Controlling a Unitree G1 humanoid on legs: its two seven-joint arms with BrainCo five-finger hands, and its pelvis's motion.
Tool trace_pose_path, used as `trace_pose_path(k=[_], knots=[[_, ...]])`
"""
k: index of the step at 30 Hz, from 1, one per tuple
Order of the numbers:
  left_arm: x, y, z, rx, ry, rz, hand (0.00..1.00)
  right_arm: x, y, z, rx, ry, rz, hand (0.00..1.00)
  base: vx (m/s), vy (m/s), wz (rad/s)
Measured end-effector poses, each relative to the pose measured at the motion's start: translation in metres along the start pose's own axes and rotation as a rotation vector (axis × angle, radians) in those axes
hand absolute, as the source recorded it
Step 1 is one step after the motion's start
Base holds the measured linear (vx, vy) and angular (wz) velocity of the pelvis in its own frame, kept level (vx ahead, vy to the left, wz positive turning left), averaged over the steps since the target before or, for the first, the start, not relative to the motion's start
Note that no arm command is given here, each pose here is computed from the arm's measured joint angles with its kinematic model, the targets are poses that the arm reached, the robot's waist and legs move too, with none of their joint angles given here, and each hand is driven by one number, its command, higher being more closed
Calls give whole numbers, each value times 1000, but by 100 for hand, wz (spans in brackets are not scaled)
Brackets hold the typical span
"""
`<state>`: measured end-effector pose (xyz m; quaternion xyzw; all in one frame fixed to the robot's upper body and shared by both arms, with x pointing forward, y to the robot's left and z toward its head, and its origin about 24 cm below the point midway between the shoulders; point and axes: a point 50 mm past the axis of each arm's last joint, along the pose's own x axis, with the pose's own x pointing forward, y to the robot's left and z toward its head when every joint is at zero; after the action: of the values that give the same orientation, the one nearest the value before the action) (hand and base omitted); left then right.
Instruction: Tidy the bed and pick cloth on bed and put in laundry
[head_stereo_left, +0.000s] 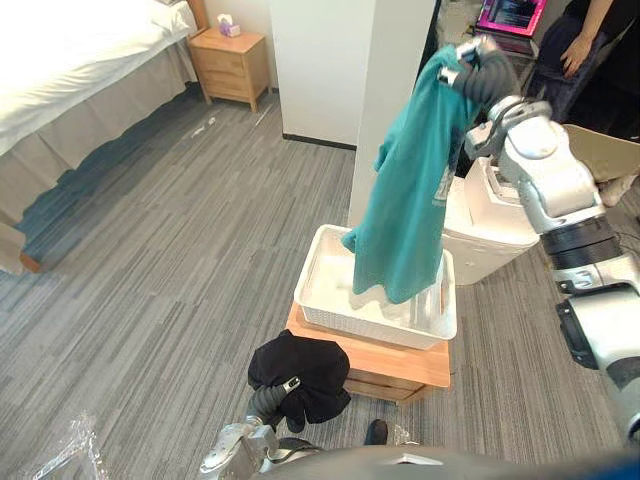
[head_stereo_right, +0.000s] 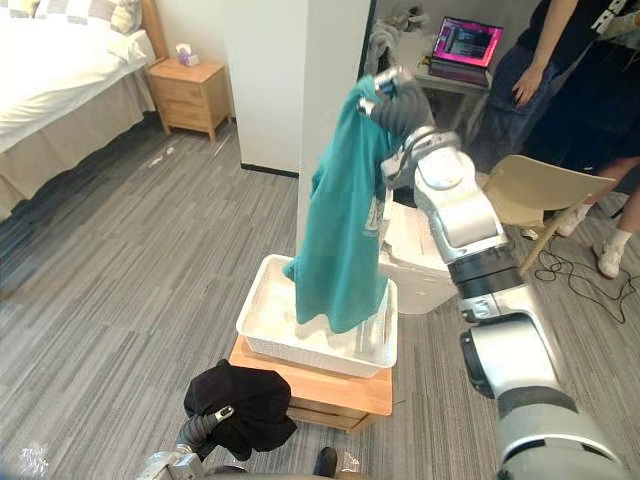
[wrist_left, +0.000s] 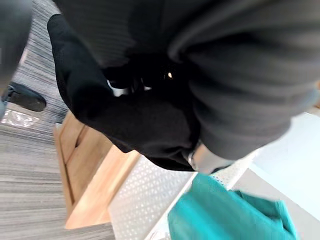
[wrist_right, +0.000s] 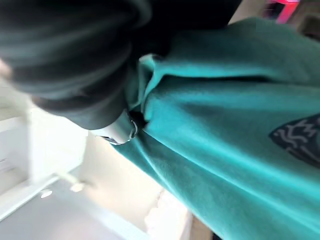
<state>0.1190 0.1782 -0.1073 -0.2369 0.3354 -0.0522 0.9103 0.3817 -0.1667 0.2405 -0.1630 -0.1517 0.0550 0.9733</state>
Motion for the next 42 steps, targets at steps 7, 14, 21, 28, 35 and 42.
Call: trace_pose_path(k=[7, 14, 21, 28, 35, 42], knots=[[3, -4, 14, 29, -45, -19, 100, -18, 18, -52, 162, 132, -80, 100, 31, 26, 6], [21, -20, 46, 70, -148, -90, 100, -28, 39, -77, 270, 174, -130, 100, -17, 39, -1], [28, -30, 55, 71, -206, -108, 100, -53, 76, -124, 291, 317, -77, 100, 3, 55, -1], [29, -32, 58, 77, -229, -108, 100, -77, 122, -150, 174, 421, 105, 0, -17, 44, -3], [29, -35, 57, 66, -232, -107, 100, -98, 140, -166, 26, 470, 168, 0, -6, 44, 3], [28, -42, 66, 76, -271, -128, 100, -98, 130, -165, -153, 388, 178, 0, 38, 69, 2]])
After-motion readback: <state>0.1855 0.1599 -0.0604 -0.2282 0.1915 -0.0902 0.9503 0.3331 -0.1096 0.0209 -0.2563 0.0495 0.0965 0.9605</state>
